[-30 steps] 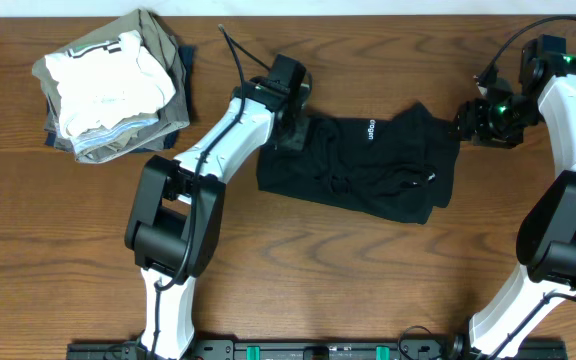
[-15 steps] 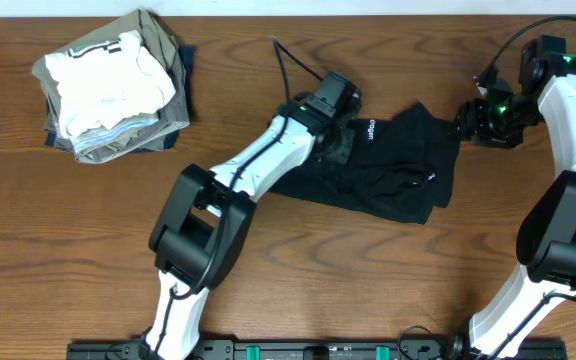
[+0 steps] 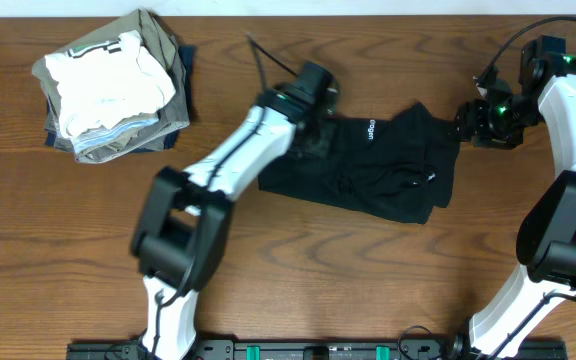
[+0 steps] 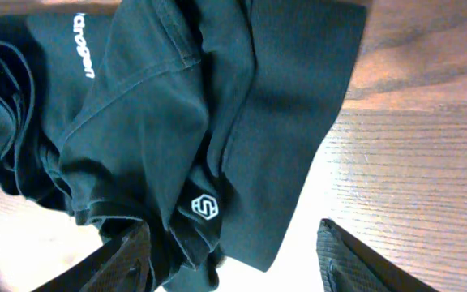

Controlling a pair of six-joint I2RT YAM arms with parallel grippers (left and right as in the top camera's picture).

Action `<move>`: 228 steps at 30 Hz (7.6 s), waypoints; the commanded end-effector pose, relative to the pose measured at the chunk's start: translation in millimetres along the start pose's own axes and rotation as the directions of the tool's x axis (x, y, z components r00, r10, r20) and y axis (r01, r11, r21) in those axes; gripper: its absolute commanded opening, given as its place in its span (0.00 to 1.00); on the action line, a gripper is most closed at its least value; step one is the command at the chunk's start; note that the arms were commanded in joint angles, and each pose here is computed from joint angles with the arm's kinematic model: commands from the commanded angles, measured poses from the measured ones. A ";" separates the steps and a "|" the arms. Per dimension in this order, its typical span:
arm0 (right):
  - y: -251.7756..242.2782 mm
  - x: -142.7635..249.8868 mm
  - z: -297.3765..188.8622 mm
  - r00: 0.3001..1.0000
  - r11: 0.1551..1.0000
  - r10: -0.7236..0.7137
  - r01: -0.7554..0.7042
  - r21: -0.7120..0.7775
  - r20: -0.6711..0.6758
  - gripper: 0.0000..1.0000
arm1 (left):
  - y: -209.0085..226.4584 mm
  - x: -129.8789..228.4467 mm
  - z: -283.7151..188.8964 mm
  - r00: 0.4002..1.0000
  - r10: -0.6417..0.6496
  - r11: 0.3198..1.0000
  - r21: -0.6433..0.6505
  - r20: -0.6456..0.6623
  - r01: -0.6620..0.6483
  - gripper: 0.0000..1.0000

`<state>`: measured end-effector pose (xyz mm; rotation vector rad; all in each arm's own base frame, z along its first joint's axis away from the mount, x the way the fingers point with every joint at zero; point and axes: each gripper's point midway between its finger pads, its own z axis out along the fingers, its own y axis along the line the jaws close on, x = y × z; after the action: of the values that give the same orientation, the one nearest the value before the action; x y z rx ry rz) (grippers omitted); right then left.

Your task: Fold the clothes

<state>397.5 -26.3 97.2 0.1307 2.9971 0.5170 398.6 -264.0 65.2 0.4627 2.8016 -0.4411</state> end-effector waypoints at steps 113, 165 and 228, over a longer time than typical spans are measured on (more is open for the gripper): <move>-36.5 6.2 25.4 0.943 0.935 0.276 -0.219 -0.279 0.185 0.01 | 143.0 14.2 -123.0 0.989 -0.150 0.939 -0.313 0.008 0.145 0.09; 272.6 36.1 60.5 0.834 0.842 -0.513 0.535 -0.068 0.202 0.49 | 201.5 20.2 -135.7 0.960 -0.274 0.897 -0.345 0.057 0.277 0.09; 235.8 102.2 148.7 0.833 0.835 -0.550 0.550 -0.016 -0.055 0.59 | 211.1 21.5 -139.0 0.953 -0.295 0.888 -0.349 0.069 0.300 0.09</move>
<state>314.0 260.1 15.2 -0.7889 2.9124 0.5075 425.0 -25.4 139.9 -0.0659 2.8351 -0.0136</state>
